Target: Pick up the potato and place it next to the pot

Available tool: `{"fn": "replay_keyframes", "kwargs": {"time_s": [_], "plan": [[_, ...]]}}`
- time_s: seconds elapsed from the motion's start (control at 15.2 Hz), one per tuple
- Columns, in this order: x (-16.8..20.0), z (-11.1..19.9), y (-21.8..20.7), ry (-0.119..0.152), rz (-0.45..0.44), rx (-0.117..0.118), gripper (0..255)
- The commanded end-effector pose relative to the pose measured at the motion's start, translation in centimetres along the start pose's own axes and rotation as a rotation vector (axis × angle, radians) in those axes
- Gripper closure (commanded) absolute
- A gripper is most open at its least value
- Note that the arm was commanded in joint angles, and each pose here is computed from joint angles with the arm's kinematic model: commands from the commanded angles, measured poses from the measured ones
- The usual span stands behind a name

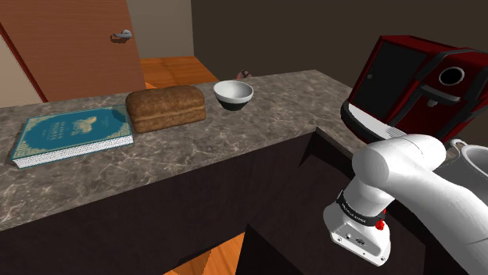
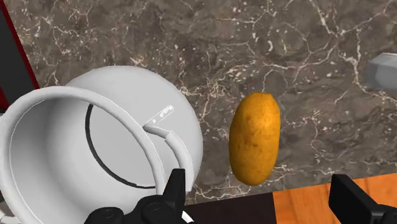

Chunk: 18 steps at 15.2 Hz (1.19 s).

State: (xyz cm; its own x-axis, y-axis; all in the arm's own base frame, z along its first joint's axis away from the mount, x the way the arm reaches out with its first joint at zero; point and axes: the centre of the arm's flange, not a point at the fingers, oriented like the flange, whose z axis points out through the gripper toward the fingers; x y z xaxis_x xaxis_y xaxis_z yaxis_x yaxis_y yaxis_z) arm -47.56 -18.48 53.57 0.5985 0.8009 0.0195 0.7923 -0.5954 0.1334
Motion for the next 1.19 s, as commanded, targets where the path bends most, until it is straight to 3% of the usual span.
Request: {"fn": "replay_keyframes", "kwargs": {"time_s": [0.0,0.73,1.12], "plan": [[-0.1,0.0,0.1,-0.004,-0.114,0.013,0],[4.4,13.5,-3.5,0.024,0.115,-0.056,0],[4.5,16.3,-3.3,0.025,0.118,-0.057,0]]}}
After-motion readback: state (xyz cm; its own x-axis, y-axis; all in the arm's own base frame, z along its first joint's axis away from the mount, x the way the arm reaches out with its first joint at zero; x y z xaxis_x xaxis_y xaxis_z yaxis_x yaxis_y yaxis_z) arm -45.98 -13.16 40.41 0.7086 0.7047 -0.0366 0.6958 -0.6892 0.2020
